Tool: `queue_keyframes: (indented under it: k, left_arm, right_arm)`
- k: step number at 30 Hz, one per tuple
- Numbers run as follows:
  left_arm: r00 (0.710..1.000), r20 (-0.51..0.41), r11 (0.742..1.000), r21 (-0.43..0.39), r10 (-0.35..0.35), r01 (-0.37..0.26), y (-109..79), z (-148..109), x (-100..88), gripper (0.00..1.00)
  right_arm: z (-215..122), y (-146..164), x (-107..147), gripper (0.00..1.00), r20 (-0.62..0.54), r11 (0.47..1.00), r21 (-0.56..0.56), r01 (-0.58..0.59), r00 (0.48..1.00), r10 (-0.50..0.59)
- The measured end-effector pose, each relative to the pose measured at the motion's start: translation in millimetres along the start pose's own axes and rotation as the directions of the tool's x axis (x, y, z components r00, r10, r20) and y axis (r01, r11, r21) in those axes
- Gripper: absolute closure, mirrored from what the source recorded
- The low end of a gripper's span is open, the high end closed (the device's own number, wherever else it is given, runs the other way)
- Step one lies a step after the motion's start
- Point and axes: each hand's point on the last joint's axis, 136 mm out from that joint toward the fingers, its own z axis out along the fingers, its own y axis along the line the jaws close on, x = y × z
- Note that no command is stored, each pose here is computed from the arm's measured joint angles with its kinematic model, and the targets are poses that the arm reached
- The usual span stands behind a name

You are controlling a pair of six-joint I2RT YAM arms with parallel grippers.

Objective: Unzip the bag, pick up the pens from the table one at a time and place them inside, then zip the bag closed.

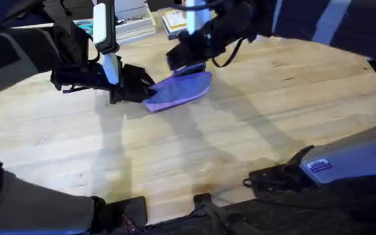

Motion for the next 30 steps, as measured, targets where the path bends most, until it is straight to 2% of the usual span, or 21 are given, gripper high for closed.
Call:
queue_keyframes:
  k: [13,21,26,30]
  left_arm:
    - [1.0,0.001,1.0,0.002,0.002,-0.002,-0.4,1,-0.8,0.956]
    - [1.0,0.002,1.0,0.007,0.012,-0.012,-1.0,3,-2.5,0.956]
    - [1.0,-0.008,1.0,0.01,0.002,-0.002,-2.2,3,-0.4,0.956]
    - [1.0,-0.008,1.0,0.011,0.002,-0.002,-2.3,3,-0.4,0.956]
  right_arm:
    - [-37,-91,-18,0.97,0.093,0.975,0.087,-0.205,0.976,0.197]
    - [-57,-131,-20,0.969,0.149,0.948,0.115,-0.296,0.949,0.278]
    - [-74,-172,-13,0.969,0.19,0.904,0.241,-0.353,0.931,0.312]
    - [-79,-186,-5,0.968,0.188,0.875,0.323,-0.361,0.93,0.315]
